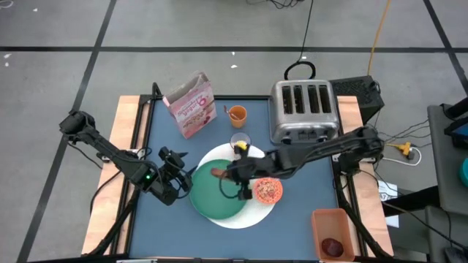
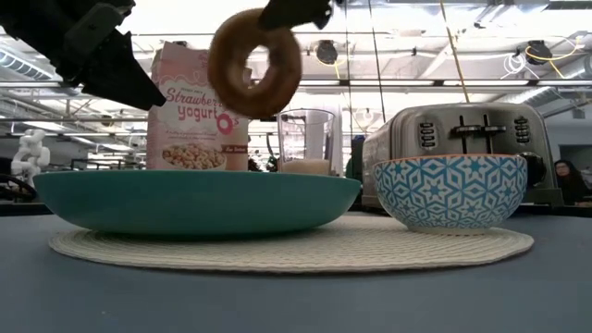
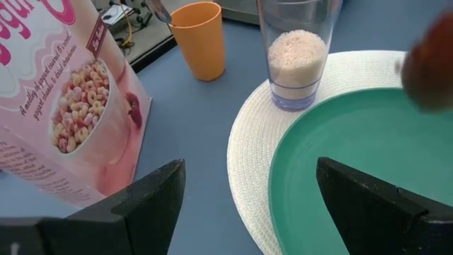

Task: Arrange a breakfast setting
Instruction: Put the bread on the green plate

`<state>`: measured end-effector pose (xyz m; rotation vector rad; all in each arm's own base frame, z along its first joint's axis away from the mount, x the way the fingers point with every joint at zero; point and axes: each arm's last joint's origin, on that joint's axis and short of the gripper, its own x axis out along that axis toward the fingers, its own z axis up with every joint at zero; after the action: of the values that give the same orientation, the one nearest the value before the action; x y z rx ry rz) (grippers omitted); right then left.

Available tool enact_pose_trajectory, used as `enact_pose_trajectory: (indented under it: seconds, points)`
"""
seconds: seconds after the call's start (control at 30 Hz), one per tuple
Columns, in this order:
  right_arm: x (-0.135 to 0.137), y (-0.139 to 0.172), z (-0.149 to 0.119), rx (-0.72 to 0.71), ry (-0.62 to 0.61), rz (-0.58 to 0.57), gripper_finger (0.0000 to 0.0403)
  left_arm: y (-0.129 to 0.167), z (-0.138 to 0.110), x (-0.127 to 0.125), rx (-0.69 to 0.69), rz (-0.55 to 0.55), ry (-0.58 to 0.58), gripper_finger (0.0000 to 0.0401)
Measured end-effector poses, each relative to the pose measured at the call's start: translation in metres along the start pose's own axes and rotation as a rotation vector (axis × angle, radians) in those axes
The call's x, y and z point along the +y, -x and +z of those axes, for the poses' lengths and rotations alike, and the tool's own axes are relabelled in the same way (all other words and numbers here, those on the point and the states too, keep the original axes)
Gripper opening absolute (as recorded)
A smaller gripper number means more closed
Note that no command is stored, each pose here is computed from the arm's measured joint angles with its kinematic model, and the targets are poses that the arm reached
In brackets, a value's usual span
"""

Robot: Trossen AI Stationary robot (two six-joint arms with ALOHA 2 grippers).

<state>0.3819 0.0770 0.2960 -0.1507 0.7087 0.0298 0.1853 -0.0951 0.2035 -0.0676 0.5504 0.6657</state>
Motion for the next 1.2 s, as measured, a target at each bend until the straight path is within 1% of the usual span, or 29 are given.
enact_pose_trajectory:
  seconds: [0.3, 0.43, 0.67, 0.9, 1.07, 1.2]
  points:
    - [0.009, -0.053, -0.013, 0.023, 0.141, -0.002, 0.0057, 0.0, 0.0, 0.0, 0.0, 0.0, -0.015, 0.0321]
    - [0.013, -0.072, -0.02, 0.025, 0.183, 0.003, 0.0057, 0.0, 0.0, 0.0, 0.0, 0.0, -0.016, 0.0321]
    - [0.018, -0.099, -0.029, 0.01, 0.231, -0.002, 0.0057, 0.0, 0.0, 0.001, 0.002, 0.004, -0.06, 0.0322]
    - [0.019, -0.106, -0.029, -0.022, 0.254, -0.006, 0.0057, 0.0, -0.001, 0.001, 0.004, 0.006, -0.072, 0.0321]
    - [0.017, -0.106, -0.029, -0.02, 0.344, -0.008, 0.0057, 0.0, -0.001, 0.001, 0.005, 0.007, -0.078, 0.0321]
    - [0.017, -0.11, -0.03, -0.024, 0.377, -0.011, 0.0057, 0.0, -0.001, 0.001, 0.005, 0.007, -0.077, 0.0321]
